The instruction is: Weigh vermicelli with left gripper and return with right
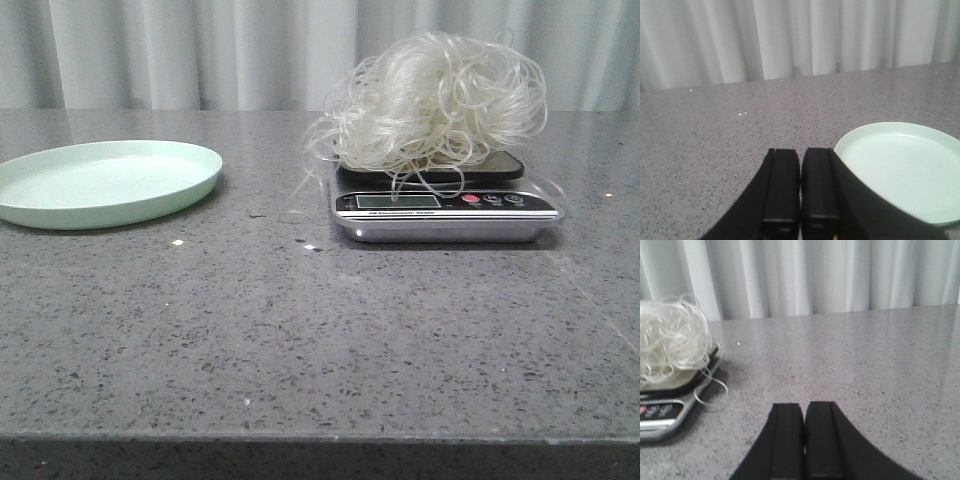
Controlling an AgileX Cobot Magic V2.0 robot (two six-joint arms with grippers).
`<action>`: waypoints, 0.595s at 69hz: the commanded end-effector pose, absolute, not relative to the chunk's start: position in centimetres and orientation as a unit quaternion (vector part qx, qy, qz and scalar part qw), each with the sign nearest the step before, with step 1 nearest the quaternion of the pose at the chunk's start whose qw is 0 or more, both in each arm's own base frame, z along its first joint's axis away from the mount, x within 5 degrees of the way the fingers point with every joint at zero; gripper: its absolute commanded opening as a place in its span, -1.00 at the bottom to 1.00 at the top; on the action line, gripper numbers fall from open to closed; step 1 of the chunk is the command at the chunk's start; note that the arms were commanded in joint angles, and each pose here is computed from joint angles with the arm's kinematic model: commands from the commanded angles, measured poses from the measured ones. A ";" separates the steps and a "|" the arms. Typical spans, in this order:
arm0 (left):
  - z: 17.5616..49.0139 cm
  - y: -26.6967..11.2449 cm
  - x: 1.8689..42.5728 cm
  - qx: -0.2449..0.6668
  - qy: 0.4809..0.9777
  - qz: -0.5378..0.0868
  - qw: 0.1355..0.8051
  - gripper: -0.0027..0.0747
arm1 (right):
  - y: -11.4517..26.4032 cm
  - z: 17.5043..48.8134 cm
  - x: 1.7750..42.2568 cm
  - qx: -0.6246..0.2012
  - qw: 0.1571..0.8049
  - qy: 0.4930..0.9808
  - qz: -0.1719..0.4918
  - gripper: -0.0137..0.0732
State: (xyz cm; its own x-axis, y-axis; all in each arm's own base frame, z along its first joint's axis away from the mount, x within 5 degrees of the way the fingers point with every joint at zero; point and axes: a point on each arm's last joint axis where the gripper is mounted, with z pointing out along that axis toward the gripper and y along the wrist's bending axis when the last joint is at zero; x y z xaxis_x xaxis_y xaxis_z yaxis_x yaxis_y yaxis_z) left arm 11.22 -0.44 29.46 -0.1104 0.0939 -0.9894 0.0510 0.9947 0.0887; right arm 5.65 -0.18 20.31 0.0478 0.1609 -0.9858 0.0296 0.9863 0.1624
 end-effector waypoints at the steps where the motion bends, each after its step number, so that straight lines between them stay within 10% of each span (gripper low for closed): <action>1: 30.7 -0.3 11.1 0.031 0.703 0.013 0.710 -0.58 | -0.4 23.8 5.0 0.081 0.781 0.618 0.047 -0.34; 22: 31.0 -0.6 11.1 0.039 0.690 0.005 0.722 -0.58 | -0.4 33.3 5.8 0.076 0.802 0.590 0.050 -0.34; 41: 31.0 -0.6 11.1 0.039 0.690 0.005 0.722 -0.58 | 0.4 41.7 12.8 0.048 0.706 0.702 0.085 -0.34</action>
